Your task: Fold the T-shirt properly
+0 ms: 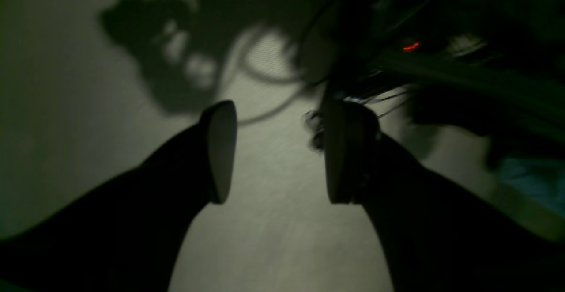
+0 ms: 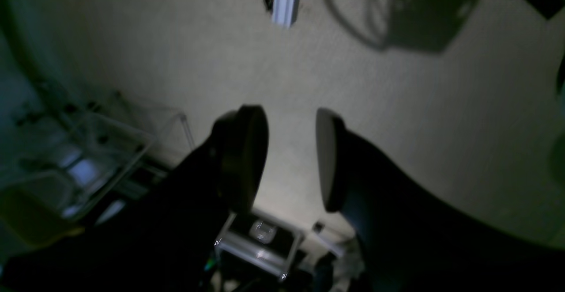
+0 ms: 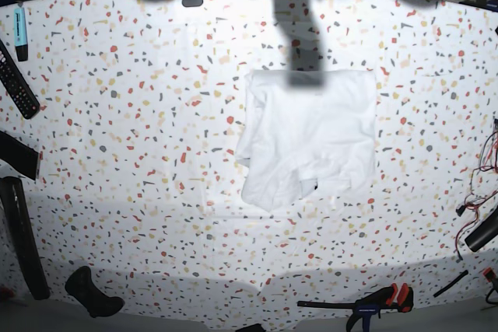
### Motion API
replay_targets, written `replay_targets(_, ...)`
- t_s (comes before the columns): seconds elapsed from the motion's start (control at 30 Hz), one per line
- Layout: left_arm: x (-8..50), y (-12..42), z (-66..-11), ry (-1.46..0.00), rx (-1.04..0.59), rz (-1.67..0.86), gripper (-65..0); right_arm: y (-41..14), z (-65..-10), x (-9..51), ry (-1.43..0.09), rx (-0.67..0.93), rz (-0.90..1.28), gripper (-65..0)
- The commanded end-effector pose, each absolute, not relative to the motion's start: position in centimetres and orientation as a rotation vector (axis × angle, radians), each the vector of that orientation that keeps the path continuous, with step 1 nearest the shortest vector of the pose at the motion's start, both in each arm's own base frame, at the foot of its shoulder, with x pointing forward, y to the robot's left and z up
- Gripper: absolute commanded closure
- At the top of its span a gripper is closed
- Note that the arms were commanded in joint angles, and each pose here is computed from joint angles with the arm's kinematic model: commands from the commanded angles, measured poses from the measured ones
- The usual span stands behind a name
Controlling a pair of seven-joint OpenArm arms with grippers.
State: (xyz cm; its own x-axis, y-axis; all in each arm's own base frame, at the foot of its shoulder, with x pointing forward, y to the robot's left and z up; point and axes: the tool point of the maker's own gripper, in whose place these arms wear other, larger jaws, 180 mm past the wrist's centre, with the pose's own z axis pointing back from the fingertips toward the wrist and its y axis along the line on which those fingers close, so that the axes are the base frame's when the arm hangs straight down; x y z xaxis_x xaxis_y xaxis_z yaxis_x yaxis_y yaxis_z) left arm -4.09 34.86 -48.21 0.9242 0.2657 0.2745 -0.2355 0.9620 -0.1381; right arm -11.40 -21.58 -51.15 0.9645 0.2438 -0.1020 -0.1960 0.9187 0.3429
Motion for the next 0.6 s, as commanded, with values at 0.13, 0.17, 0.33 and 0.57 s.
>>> replay_targets(0.13, -4.9, 32.5, -52.6, -0.306, -0.131, 0.179, -30.5, -21.4, -55.6, -10.9, 0.141, 0.348, 0.215, -22.0)
replay_targets(0.17, -4.6, 31.5, -53.5, -0.314, -0.146, 0.150, -30.5, -21.5, -56.3, -10.9, 0.152, 0.346, 0.222, -22.0)
replay_targets(0.33, -2.9, 25.0, -57.3, -0.326, -0.242, -0.109, -30.5, -21.9, -59.0, -9.9, 0.186, 0.330, 0.278, -22.0)
replay_targets(0.57, -4.8, 18.8, -61.6, -0.146, -0.264, -0.156, -30.5, -22.8, -61.0, -6.5, 0.169, 0.265, 0.402, -22.0)
